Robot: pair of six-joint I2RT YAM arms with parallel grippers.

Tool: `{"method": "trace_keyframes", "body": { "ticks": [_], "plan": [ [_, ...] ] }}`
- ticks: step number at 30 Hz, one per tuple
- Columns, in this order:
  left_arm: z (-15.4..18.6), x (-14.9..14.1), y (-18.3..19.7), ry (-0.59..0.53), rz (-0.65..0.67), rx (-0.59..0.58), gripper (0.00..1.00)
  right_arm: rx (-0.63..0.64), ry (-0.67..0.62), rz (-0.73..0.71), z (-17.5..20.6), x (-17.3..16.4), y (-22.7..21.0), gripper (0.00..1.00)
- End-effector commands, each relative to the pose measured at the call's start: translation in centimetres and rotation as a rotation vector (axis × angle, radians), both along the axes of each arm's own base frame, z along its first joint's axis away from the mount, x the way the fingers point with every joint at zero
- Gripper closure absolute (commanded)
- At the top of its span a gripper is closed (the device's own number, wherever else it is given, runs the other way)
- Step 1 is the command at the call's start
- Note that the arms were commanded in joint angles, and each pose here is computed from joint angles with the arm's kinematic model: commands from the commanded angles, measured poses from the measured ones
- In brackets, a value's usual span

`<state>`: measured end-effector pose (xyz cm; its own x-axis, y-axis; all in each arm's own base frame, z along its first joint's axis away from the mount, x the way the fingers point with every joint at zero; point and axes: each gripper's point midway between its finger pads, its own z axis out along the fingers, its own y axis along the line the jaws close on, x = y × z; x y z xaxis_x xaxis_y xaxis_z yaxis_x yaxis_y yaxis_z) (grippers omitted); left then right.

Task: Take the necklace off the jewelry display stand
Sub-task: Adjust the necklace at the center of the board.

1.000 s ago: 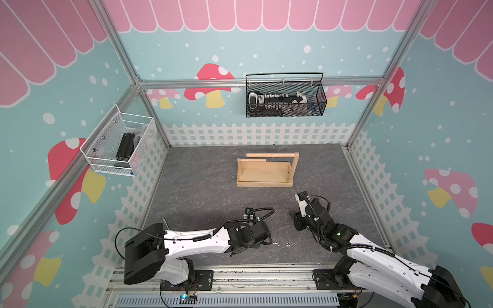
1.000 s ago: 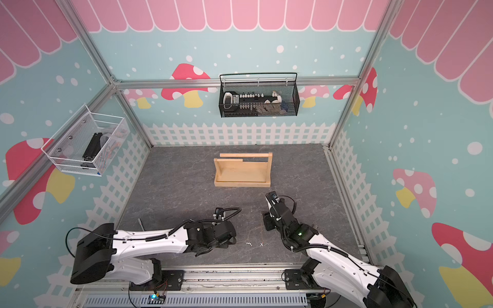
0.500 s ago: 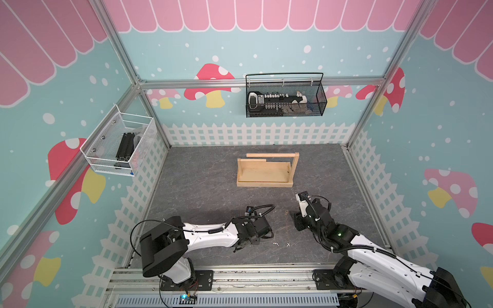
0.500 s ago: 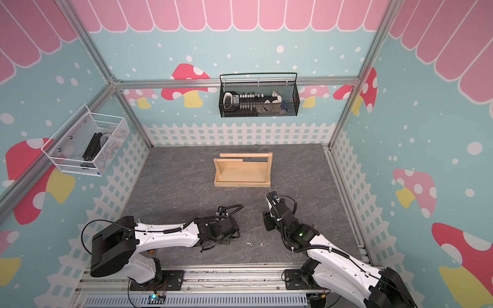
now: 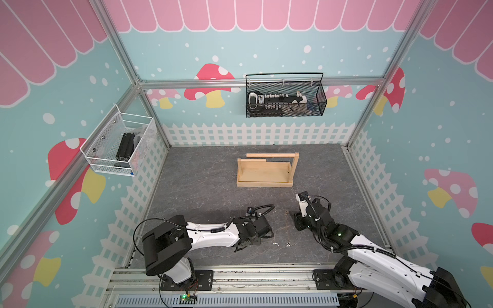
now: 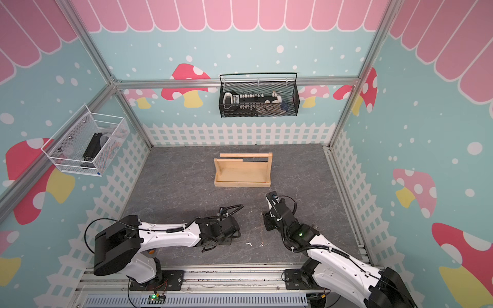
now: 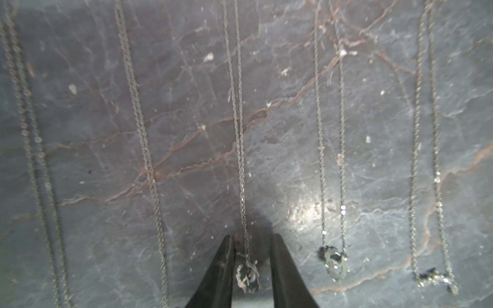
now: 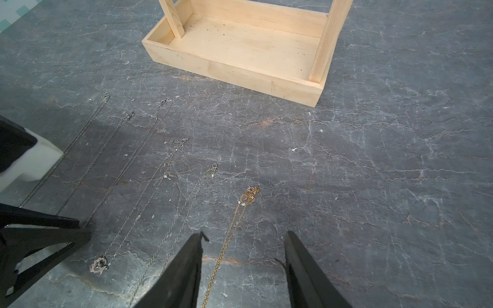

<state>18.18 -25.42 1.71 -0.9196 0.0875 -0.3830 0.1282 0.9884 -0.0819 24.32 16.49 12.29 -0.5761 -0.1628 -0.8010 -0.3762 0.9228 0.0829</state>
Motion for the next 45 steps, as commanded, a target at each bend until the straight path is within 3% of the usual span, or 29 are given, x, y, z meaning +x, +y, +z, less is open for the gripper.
{"method": "trace_keyframes", "body": {
  "ticks": [1,15,30,42,45],
  "plan": [
    [-0.9,-0.7,0.6,0.024,0.020,0.006,0.75,-0.011,0.003,-0.019,-0.5,0.0,-0.5,0.49],
    [-1.2,-2.2,1.1,0.028,0.024,0.002,0.82,-0.008,0.000,-0.022,-0.3,0.0,-0.5,0.49],
    [-1.2,-3.7,1.8,0.023,0.032,0.002,0.82,-0.006,-0.002,-0.021,-0.3,0.0,-0.5,0.49],
    [-0.7,-4.0,1.4,0.013,0.021,-0.009,0.80,-0.007,-0.002,-0.023,-0.3,0.0,-0.6,0.49],
    [0.0,-3.9,1.6,0.000,0.014,-0.005,0.73,-0.008,-0.001,-0.022,-0.3,0.0,-0.5,0.49]
  ]
}}
